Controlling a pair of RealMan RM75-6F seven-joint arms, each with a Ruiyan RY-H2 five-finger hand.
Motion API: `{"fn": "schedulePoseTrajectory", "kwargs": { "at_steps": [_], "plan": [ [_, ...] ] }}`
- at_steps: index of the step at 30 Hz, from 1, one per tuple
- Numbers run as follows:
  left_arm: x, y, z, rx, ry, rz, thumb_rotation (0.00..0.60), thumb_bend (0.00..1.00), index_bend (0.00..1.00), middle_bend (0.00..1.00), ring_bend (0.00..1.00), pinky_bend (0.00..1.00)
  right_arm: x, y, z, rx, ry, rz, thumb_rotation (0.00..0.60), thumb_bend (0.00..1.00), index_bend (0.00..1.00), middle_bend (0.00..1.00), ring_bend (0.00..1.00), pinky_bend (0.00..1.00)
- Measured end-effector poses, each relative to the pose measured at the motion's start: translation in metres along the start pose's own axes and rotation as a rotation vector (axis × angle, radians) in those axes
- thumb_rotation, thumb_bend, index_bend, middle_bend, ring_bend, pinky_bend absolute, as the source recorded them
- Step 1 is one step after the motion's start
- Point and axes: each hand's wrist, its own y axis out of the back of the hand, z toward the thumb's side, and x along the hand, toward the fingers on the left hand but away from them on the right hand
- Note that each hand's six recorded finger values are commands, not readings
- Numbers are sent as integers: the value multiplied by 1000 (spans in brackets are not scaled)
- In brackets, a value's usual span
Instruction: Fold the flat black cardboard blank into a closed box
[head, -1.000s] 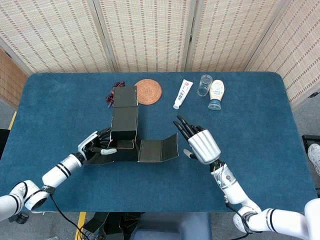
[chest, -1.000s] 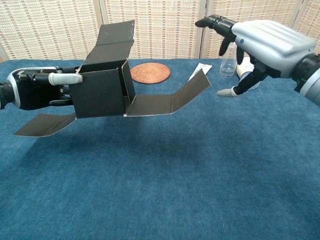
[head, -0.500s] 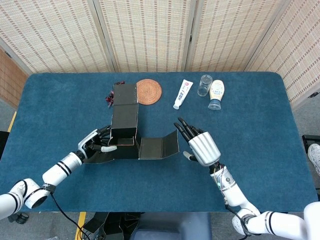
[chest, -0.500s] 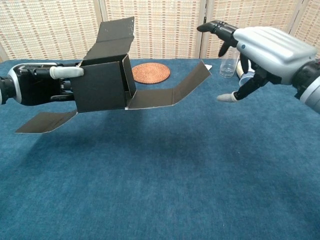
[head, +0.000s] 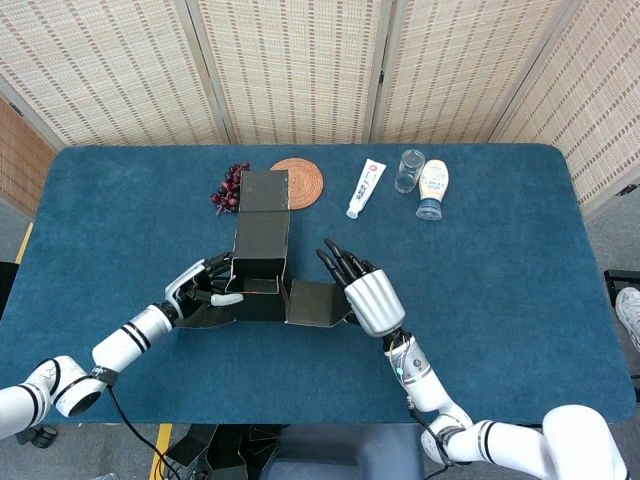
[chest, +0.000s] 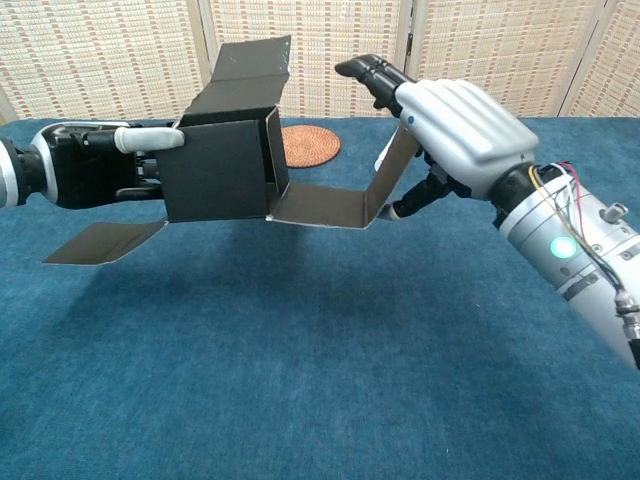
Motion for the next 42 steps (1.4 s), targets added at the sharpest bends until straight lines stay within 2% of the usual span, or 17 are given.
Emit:
{"fn": "schedulePoseTrajectory", "kwargs": {
  "at_steps": [7, 14, 23, 27, 30, 33, 36, 42],
  "plan": [
    [-1, -7, -2, 8, 14, -16, 600, 138, 256, 292, 665, 934, -13, -6, 18, -12, 34, -39, 600, 0, 0, 0, 234, 482],
    [-1, -10, -4, 31, 16, -23, 600, 138, 255, 292, 665, 934, -25, -2, 30, -2, 69, -65, 600, 0, 0, 0, 241, 483],
    [-2, -12, -14, 120, 22, -34, 600, 138, 253, 285, 665, 934, -39, 6, 44, 42, 154, -107, 600, 0, 0, 3, 329, 546],
    [-2, -14, -19, 145, 25, -39, 600, 138, 253, 284, 665, 934, -43, 6, 51, 74, 193, -110, 600, 0, 0, 89, 404, 596],
    [-1, -16, -23, 164, 29, -44, 600, 138, 252, 282, 665, 933, -45, 7, 54, 79, 211, -118, 600, 0, 5, 225, 472, 635],
    [0, -16, -26, 184, 30, -46, 600, 138, 253, 281, 665, 934, -46, 7, 55, 78, 220, -123, 600, 0, 58, 307, 570, 689],
    [0, -15, -29, 206, 31, -44, 600, 138, 253, 280, 665, 934, -46, 6, 54, 77, 230, -114, 600, 0, 110, 335, 639, 721],
    [3, -14, -33, 250, 29, -39, 600, 138, 253, 280, 665, 935, -45, 1, 49, 113, 254, -69, 600, 0, 169, 334, 644, 724]
  ]
}}
